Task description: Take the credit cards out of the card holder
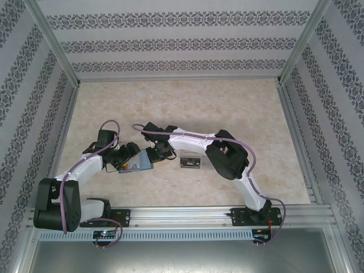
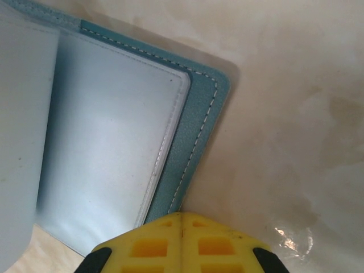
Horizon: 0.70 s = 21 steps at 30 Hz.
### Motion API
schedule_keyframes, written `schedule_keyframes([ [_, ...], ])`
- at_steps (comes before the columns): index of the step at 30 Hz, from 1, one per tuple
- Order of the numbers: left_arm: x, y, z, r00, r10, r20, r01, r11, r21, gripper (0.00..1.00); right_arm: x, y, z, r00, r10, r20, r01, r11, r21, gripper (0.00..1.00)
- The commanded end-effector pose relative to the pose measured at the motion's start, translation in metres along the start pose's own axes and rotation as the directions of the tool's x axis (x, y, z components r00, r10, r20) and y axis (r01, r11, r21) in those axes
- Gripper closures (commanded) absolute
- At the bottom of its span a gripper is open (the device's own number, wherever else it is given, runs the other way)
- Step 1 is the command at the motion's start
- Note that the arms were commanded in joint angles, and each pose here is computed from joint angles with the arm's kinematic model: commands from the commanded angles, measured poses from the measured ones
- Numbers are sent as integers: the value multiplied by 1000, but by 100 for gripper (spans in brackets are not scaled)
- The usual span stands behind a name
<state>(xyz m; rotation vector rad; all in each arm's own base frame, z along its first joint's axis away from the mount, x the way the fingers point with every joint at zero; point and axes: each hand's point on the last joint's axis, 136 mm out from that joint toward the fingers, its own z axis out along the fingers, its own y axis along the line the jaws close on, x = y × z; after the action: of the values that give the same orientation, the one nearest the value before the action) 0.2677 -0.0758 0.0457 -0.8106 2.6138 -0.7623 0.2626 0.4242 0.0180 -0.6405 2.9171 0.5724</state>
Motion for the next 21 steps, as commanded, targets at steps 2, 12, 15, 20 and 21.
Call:
schedule_keyframes([
  [2, 0, 7, -9, 1000, 1, 23, 0, 999, -52, 17, -20, 9, -23, 997, 4, 71, -2, 999, -33, 88],
  [12, -12, 29, -35, 989, -2, 148, 29, 983, -180, 21, -49, 44, -67, 987, 9, 161, 15, 989, -145, 81],
  [15, -13, 34, -35, 988, -16, 156, 46, 981, -190, 21, -55, 55, -76, 984, 5, 176, 28, 984, -179, 80],
  [20, -14, 18, -28, 992, -12, 129, 25, 995, -100, 21, -59, 62, -81, 982, -4, 187, 40, 981, -188, 79],
  [21, -13, 17, -26, 992, -13, 125, 24, 996, -91, 21, -58, 62, -79, 983, -3, 183, 38, 981, -188, 79],
])
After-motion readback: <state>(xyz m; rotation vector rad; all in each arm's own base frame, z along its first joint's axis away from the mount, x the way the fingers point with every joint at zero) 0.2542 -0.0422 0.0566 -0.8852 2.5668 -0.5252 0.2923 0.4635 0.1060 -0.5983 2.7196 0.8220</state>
